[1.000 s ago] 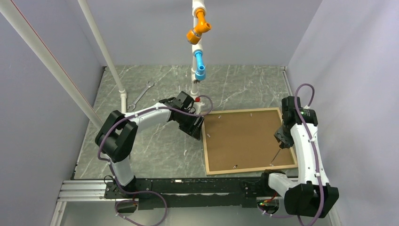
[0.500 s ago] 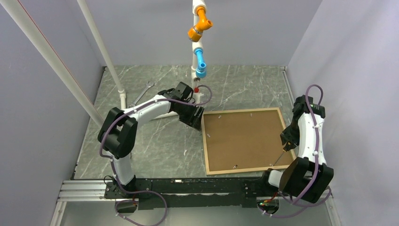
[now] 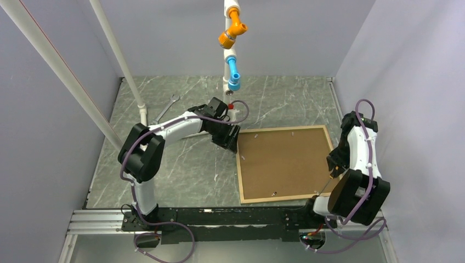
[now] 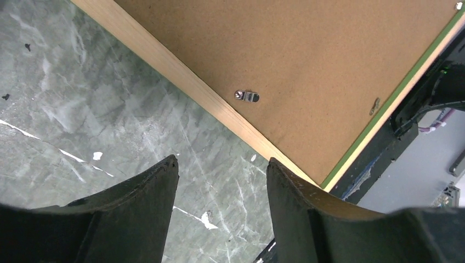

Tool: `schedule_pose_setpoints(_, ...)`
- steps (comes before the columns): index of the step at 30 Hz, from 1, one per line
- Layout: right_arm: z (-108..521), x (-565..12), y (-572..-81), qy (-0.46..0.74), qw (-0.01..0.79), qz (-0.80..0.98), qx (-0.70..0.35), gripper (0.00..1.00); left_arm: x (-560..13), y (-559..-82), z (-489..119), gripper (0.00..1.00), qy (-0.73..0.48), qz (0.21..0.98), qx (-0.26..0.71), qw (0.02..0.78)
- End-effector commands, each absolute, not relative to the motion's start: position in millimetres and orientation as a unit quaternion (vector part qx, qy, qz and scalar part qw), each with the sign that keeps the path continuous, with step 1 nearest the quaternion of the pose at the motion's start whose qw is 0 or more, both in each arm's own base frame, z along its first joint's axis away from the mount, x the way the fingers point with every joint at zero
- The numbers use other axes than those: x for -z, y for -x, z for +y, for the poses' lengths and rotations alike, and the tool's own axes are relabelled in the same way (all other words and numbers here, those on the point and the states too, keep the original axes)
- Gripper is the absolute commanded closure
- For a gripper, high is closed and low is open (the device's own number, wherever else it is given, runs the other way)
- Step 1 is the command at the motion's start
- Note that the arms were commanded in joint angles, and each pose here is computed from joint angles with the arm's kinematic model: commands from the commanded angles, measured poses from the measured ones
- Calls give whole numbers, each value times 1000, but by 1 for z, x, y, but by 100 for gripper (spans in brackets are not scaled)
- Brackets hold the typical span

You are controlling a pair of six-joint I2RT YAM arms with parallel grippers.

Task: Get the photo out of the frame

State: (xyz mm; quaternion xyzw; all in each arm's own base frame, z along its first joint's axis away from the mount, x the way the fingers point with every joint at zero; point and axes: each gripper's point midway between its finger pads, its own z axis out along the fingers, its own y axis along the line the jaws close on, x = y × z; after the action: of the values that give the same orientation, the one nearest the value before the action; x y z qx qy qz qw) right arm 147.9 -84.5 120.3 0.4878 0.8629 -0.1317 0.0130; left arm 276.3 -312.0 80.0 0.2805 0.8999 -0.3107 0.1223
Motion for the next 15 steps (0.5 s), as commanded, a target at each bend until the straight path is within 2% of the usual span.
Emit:
schedule_pose_setpoints(1,-100,-125,-151,-496,21,853,158,100,-71,-273,-317,36,-273,911,283,125)
schedule_pose_setpoints(6,-89,-115,-156,-486,37,865,120,100,-65,-262,-312,33,-277,919,246,131)
schedule_pose_setpoints(11,-72,-110,-155,-476,-1,876,82,100,-54,-249,-306,24,-279,926,215,133)
schedule_pose_setpoints(15,-56,-107,-143,-479,-32,876,56,100,-46,-241,-307,22,-279,928,213,125)
